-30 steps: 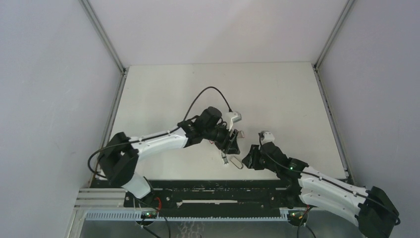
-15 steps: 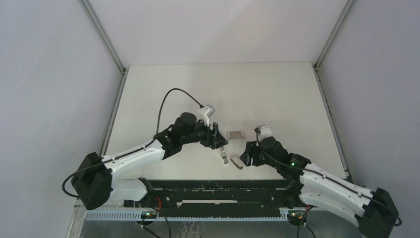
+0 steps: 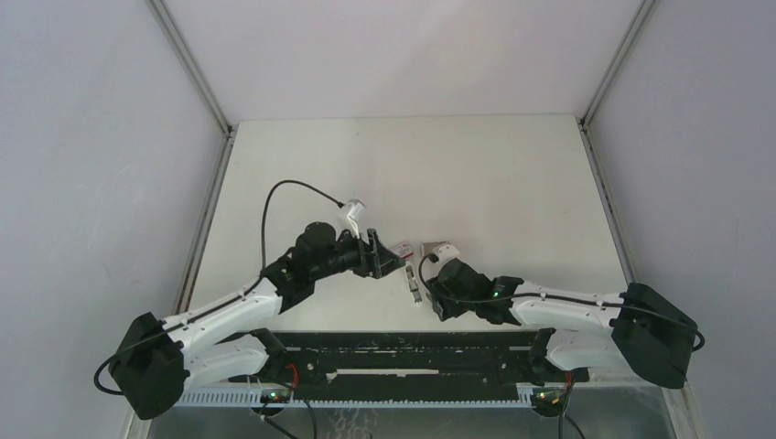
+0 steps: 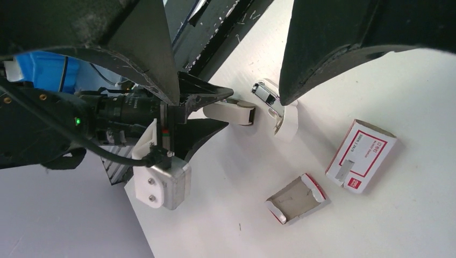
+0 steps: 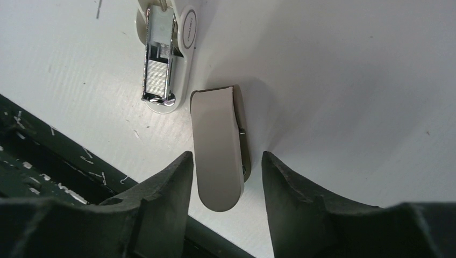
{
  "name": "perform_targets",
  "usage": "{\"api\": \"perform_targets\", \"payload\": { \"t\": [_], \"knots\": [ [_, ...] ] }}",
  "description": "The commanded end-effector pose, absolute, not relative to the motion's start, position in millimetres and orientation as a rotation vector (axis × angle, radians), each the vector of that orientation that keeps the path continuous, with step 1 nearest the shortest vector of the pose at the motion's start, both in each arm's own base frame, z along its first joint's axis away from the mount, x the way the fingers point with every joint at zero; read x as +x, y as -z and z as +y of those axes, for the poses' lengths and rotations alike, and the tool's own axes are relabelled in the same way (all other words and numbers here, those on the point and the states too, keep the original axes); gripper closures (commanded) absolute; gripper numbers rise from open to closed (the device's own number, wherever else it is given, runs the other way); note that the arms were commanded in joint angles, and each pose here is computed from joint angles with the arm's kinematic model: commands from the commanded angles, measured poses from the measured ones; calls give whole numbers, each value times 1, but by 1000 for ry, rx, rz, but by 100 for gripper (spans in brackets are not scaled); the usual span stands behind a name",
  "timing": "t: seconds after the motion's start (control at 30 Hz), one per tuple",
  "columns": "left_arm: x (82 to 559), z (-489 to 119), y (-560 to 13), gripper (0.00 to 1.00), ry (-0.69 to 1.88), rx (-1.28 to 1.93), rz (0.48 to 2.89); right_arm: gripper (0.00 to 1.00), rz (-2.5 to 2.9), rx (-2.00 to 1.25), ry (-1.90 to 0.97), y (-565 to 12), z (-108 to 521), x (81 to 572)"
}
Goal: Load the staples into the stapler
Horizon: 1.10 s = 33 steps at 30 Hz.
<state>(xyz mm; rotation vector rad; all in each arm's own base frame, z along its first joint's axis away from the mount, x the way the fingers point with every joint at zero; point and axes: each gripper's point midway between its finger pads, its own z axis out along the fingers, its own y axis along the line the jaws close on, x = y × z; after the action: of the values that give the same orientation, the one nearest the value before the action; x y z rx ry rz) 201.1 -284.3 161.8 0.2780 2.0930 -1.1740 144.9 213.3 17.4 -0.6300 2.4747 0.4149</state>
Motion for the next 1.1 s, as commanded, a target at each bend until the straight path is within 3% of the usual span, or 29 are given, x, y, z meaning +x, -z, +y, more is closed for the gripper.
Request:
{"api": "perform_targets", "payload": {
  "t": [0.0,0.17,0.4,0.57,1.07],
  "knots": [
    [204,-281,-178,28,1228,196,2036,53,2395,-664,-382,-30,229,157],
    [199,-280,-181,28,1274,150,2027,57,2414,-708,-327,-19,227,151],
    [190,-277,-175,28,1332,92,2039,80,2398,-735,-292,-22,230,152],
    [176,-281,-178,29,1482,27,2029,88,2299,-801,-449,-56,246,147],
    [146,-302,-175,29,1671,70,2111,91,1917,-999,-785,-139,281,126]
  ]
}}
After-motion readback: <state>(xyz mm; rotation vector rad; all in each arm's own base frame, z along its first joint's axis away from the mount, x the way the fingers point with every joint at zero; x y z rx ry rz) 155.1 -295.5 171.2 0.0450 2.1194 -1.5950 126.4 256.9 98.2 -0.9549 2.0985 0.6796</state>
